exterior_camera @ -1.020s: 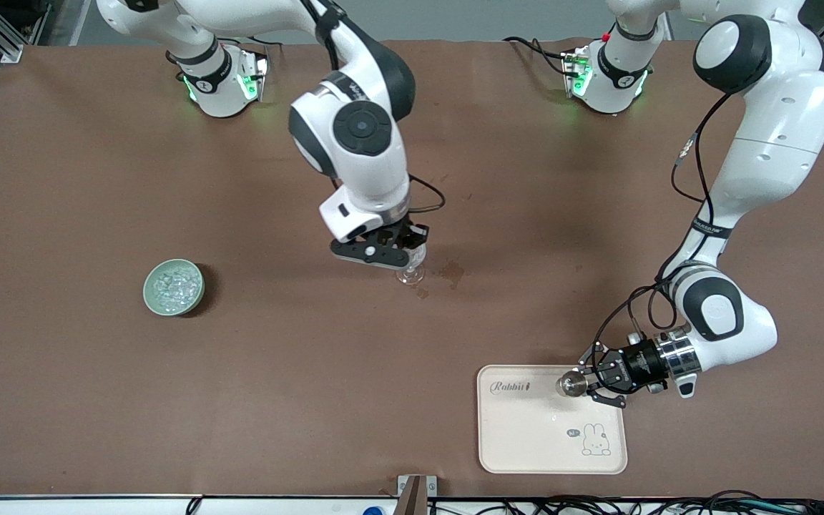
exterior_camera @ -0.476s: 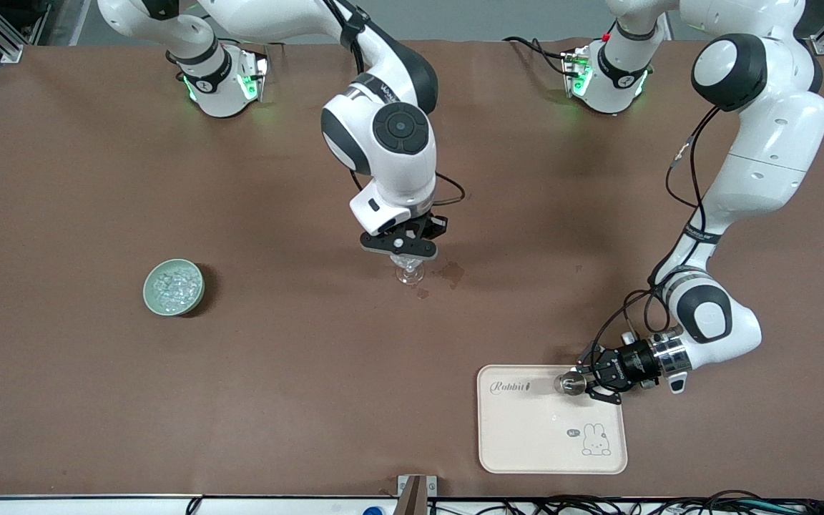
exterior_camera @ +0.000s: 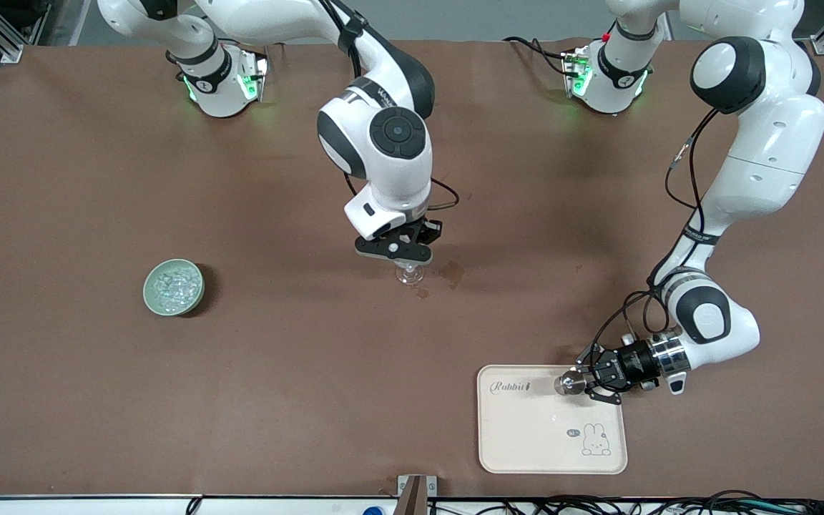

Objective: Pour wine and add ice with both arms
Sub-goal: 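Drop the ice cube into the glass while the left gripper lowers the jigger, then release the jigger on the tray while the right gripper withdraws from the glass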

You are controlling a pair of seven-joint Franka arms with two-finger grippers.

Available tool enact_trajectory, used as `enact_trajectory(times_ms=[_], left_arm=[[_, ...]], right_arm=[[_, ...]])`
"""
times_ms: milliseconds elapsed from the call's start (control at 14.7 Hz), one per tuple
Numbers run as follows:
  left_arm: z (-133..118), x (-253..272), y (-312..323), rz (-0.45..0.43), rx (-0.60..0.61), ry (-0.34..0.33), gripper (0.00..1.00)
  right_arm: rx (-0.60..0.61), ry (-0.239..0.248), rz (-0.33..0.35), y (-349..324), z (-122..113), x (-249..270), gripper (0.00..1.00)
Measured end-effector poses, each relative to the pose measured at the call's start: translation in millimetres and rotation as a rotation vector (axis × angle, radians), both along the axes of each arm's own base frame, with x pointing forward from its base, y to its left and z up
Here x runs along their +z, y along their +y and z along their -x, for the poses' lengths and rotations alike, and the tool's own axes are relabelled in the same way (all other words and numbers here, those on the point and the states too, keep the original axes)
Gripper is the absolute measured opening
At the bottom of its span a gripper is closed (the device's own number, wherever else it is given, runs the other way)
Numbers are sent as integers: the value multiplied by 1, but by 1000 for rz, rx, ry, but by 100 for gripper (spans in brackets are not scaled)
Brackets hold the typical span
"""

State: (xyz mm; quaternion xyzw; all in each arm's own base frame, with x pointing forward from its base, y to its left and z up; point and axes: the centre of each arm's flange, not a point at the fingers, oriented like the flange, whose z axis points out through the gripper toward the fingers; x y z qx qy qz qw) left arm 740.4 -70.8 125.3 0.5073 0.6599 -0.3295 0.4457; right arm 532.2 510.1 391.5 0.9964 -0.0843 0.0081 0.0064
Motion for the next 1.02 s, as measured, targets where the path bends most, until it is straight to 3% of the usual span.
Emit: enact_trajectory(times_ms=[136, 272, 544, 748, 816, 952, 1020], left_arm=[[-1, 1, 2, -2, 2, -7, 53], [-4, 5, 4, -6, 2, -21, 56], [-13, 29, 15, -118, -74, -104, 67], [-23, 78, 34, -287, -175, -192, 82], [-24, 98, 36, -351, -228, -215, 83], [-22, 135, 36, -492, -359, -256, 98], [-20, 152, 36, -558, -426, -271, 100]], right_arm=[[5, -5, 6, -1, -1, 0, 70], [11, -12, 14, -2, -1, 0, 87], [13, -17, 20, -16, -15, 1, 90], [33, -27, 15, -59, -47, 18, 91], [39, -34, 11, -80, -59, 30, 91], [56, -48, 4, -135, -82, 59, 92], [65, -54, 1, -166, -91, 74, 92]])
